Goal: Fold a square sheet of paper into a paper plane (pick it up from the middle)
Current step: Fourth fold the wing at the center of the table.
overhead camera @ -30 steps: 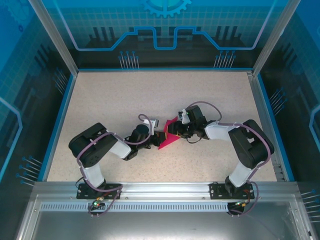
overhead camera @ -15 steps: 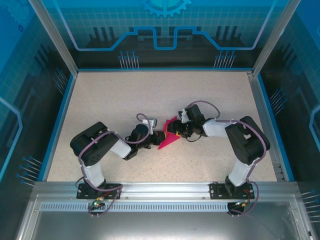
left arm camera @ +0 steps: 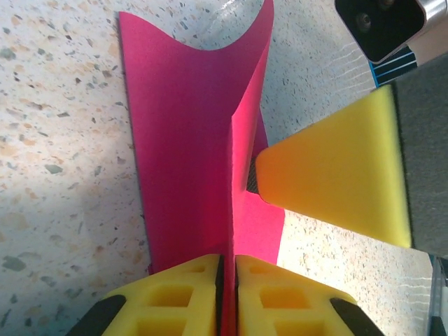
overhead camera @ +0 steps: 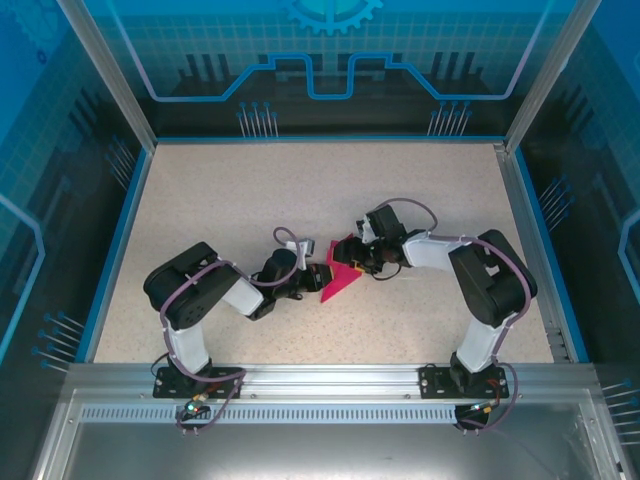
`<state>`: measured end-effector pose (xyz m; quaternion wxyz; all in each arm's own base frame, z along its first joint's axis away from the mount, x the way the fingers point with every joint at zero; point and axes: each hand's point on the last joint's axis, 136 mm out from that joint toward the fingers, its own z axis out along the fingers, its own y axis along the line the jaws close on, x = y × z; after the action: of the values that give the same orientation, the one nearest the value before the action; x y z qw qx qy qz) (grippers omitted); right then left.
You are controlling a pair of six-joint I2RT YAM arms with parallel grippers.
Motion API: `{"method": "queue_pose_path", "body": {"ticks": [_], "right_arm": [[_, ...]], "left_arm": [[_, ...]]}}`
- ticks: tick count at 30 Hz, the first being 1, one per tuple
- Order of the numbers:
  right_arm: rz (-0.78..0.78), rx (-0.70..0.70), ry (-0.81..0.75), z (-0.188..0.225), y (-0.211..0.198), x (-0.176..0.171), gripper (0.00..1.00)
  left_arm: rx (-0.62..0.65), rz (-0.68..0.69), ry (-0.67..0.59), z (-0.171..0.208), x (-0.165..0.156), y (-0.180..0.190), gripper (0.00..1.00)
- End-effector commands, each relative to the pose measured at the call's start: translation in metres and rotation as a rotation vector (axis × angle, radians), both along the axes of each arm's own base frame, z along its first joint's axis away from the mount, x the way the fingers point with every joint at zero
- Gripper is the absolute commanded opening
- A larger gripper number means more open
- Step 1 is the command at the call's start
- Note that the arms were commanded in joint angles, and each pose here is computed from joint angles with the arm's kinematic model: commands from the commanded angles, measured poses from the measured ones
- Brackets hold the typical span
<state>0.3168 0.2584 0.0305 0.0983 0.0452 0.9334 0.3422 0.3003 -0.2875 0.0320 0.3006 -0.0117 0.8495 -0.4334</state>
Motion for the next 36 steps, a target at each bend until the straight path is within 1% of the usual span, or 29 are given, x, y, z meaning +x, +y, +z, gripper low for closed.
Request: {"method": "queue_pose_path", "body": {"ticks": [1, 5, 9, 13, 14, 16, 21, 26, 31, 36], "right_arm": [[-0.007, -0.120, 0.050, -0.021, -0.013, -0.008, 0.67], [-0.006, -0.161, 0.059, -0.026, -0.015, -0.012, 0.67], [-0.010, -0.154, 0.066, -0.029, -0.013, -0.014, 0.68], [-0.019, -0.081, 0.024, -0.020, -0.006, -0.009, 0.68], [-0.019, -0.062, 0.029, -0.023, -0.007, -0.013, 0.68], [-0.025, -0.024, 0.019, -0.020, -0.006, -0.012, 0.67], [-0.016, -0.003, 0.010, -0.017, -0.008, -0.013, 0.66], [0.015, -0.017, 0.016, -0.019, -0.013, -0.017, 0.66], [0.014, -0.030, 0.028, -0.021, -0.023, -0.019, 0.65], [0.003, -0.043, 0.038, -0.021, -0.029, -0.019, 0.63]], "left_arm": [[-0.012, -0.014, 0.028, 0.000, 0.004, -0.004, 0.16], [-0.004, -0.021, 0.036, -0.001, 0.006, -0.005, 0.16], [-0.001, -0.015, 0.053, -0.004, 0.008, -0.002, 0.15], [-0.011, -0.025, 0.082, -0.007, 0.008, -0.002, 0.14], [-0.017, -0.032, 0.088, -0.007, 0.007, -0.003, 0.14], [-0.025, -0.040, 0.098, -0.008, 0.007, -0.004, 0.13], [-0.035, -0.066, 0.099, -0.006, 0.008, -0.007, 0.13], [-0.051, -0.124, 0.093, -0.002, 0.006, -0.015, 0.13], [-0.050, -0.172, 0.100, -0.002, 0.004, -0.020, 0.13], [-0.048, -0.161, 0.116, -0.003, 0.006, -0.016, 0.14]]}}
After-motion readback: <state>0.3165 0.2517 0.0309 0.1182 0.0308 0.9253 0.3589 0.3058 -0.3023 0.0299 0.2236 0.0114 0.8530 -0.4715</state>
